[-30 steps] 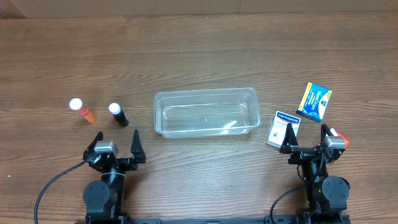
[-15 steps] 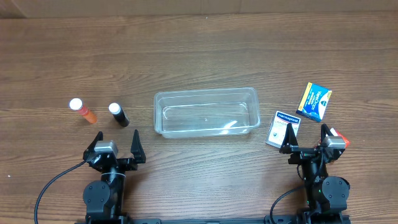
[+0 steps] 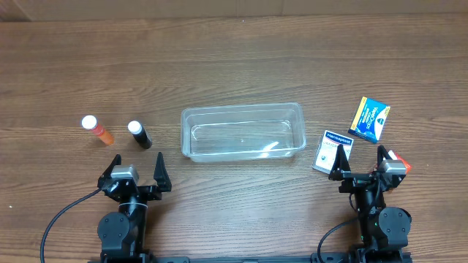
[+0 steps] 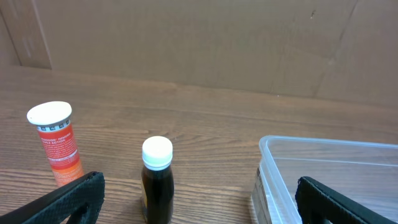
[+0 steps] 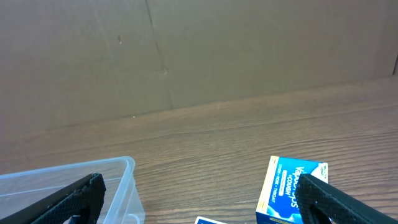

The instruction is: Pack container

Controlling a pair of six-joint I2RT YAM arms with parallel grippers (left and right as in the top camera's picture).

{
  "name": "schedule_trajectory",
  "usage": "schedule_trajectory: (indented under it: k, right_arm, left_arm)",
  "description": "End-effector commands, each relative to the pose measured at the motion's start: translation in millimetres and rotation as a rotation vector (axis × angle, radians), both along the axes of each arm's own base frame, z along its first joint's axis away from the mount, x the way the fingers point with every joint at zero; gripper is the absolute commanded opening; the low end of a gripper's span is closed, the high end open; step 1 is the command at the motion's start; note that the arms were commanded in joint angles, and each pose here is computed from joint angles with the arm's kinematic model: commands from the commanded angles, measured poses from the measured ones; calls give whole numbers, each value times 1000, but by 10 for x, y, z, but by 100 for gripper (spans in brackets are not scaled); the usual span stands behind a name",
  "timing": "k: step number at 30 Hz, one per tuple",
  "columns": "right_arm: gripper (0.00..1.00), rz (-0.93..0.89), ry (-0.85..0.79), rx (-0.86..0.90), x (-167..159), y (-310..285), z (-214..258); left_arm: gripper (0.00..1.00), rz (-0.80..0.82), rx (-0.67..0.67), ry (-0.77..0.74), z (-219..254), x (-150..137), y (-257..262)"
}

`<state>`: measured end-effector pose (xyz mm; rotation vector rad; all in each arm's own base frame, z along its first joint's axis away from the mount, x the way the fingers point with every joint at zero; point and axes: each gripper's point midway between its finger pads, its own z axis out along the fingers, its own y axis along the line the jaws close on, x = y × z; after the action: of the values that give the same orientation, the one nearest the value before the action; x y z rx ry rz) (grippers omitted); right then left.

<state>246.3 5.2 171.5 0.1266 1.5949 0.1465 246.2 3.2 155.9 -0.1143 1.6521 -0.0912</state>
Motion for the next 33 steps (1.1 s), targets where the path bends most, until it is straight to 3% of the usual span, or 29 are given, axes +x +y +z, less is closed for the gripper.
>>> schedule_trajectory:
  k: [1, 13, 17, 23, 26, 29, 33]
  right_arm:
    - [100, 11, -7, 0, 1, 25, -9]
    - [100, 56, -16, 2, -3, 102, 14]
    - [100, 111, 2, 56, -31, 197, 48]
    - [100, 84, 64, 142, -129, 157, 593]
    - [100, 77, 150, 165, -80, 162, 779]
    - [100, 61, 338, 164, 72, 169, 867]
    - [100, 34, 684, 148, 282, 177, 696]
  left_arm:
    - [100, -2, -10, -7, -1, 0, -3]
    - [100, -2, -8, -8, 0, 0, -2]
    - [100, -14, -61, 2, 70, -27, -30]
    - [100, -20, -62, 25, 815, -307, -49]
    - [100, -13, -64, 80, 999, -345, -41]
    - [100, 6, -65, 202, 1228, -256, -11]
    - [100, 21, -71, 534, 1274, -58, 1]
